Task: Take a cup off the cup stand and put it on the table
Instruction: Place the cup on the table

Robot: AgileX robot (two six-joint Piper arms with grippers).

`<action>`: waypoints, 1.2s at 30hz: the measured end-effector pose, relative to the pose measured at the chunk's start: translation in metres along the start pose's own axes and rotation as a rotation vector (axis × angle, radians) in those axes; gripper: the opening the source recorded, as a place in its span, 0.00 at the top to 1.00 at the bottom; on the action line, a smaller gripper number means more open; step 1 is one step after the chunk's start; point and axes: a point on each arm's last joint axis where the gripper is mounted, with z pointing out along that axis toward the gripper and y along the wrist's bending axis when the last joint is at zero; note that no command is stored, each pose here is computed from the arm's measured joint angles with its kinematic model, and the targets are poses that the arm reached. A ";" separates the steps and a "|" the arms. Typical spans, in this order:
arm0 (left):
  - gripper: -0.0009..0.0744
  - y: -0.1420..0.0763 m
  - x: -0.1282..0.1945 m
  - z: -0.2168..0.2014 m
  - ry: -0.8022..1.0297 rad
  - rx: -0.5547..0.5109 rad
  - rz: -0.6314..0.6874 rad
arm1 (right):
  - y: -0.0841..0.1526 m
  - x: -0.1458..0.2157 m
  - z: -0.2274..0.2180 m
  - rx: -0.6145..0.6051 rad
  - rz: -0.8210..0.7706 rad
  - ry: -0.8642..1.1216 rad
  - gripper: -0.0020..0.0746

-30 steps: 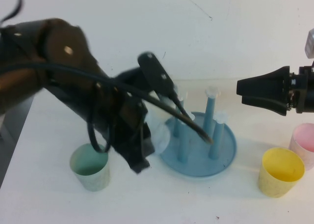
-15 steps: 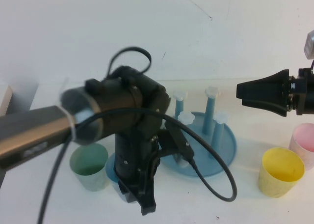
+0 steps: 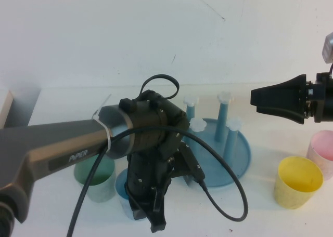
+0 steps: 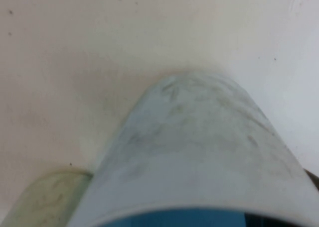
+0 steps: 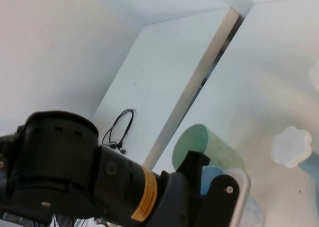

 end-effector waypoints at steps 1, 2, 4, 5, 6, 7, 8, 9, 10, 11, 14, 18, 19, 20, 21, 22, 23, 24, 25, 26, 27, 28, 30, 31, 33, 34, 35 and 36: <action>0.94 0.000 -0.001 0.000 -0.006 -0.003 0.000 | 0.000 0.000 0.000 0.001 -0.001 0.002 0.07; 0.92 0.000 -0.001 0.000 -0.011 -0.005 0.000 | 0.000 0.000 0.000 0.001 -0.001 0.002 0.07; 0.83 0.000 -0.002 -0.001 -0.020 -0.004 -0.002 | 0.000 0.000 0.000 0.001 0.000 0.002 0.07; 0.78 0.000 -0.003 -0.001 -0.025 -0.003 -0.003 | 0.000 0.000 0.000 0.001 0.000 0.002 0.07; 0.71 0.000 -0.003 -0.001 -0.027 -0.002 -0.004 | 0.000 0.001 0.000 0.001 -0.001 0.004 0.07; 0.62 0.000 -0.003 -0.001 -0.029 0.002 -0.006 | 0.000 0.001 0.000 0.001 -0.001 0.004 0.07; 0.56 0.000 -0.003 -0.001 -0.031 0.002 -0.006 | 0.000 0.001 0.000 0.001 -0.001 0.004 0.07; 0.49 0.000 -0.004 -0.002 -0.034 0.002 -0.007 | 0.000 0.001 0.000 0.002 -0.001 0.006 0.07; 0.43 0.001 -0.004 -0.005 -0.034 0.001 -0.012 | 0.000 0.001 0.000 0.002 -0.001 0.006 0.07; 0.39 0.001 -0.005 -0.007 -0.033 0.002 -0.025 | 0.000 0.001 0.000 0.003 -0.003 0.009 0.07; 0.37 0.005 -0.012 -0.026 -0.072 -0.020 -0.099 | -0.001 0.002 0.000 0.006 -0.009 0.020 0.07; 0.49 0.008 -0.019 -0.066 -0.198 -0.074 -0.162 | -0.001 0.004 0.000 0.014 -0.030 0.048 0.07; 0.55 0.006 -0.019 -0.079 -0.234 -0.086 -0.171 | -0.002 0.005 0.000 0.017 -0.033 0.056 0.07; 0.60 0.005 -0.017 -0.090 -0.266 -0.096 -0.178 | -0.002 0.006 0.000 0.018 -0.035 0.062 0.07; 0.67 0.003 -0.014 -0.103 -0.305 -0.108 -0.188 | -0.002 0.006 0.000 0.021 -0.038 0.070 0.07; 0.74 0.001 -0.008 -0.116 -0.341 -0.114 -0.204 | -0.002 0.007 0.000 0.022 -0.040 0.075 0.07; 0.82 -0.001 -0.003 -0.126 -0.368 -0.121 -0.211 | -0.002 0.007 0.000 0.023 -0.040 0.077 0.07; 0.88 -0.004 0.005 -0.138 -0.400 -0.122 -0.221 | -0.002 0.007 0.000 0.024 -0.042 0.081 0.07; 0.92 -0.007 0.013 -0.149 -0.430 -0.124 -0.233 | -0.002 0.007 0.000 0.023 -0.044 0.081 0.07; 0.94 -0.010 0.021 -0.159 -0.459 -0.125 -0.242 | -0.002 0.008 0.000 0.022 -0.044 0.083 0.07; 0.96 -0.014 0.029 -0.169 -0.490 -0.120 -0.249 | -0.002 0.008 0.000 0.022 -0.044 0.083 0.07; 0.97 -0.019 0.037 -0.179 -0.524 -0.112 -0.255 | -0.002 0.008 0.000 0.022 -0.044 0.083 0.07; 0.98 -0.028 0.054 -0.195 -0.586 -0.090 -0.267 | -0.002 0.008 0.000 0.022 -0.044 0.083 0.07; 0.98 -0.034 0.064 -0.202 -0.625 -0.075 -0.270 | -0.002 0.008 0.000 0.022 -0.044 0.083 0.07; 0.98 -0.043 0.082 -0.210 -0.696 -0.073 -0.278 | -0.002 0.008 0.000 0.022 -0.044 0.083 0.08; 0.98 -0.048 0.093 -0.213 -0.740 -0.076 -0.290 | -0.002 0.008 0.000 0.022 -0.044 0.083 0.08; 0.99 -0.053 0.104 -0.214 -0.782 -0.079 -0.306 | -0.002 0.008 0.000 0.022 -0.044 0.083 0.09; 0.99 -0.058 0.115 -0.214 -0.823 -0.082 -0.325 | -0.002 0.008 0.000 0.022 -0.044 0.083 0.11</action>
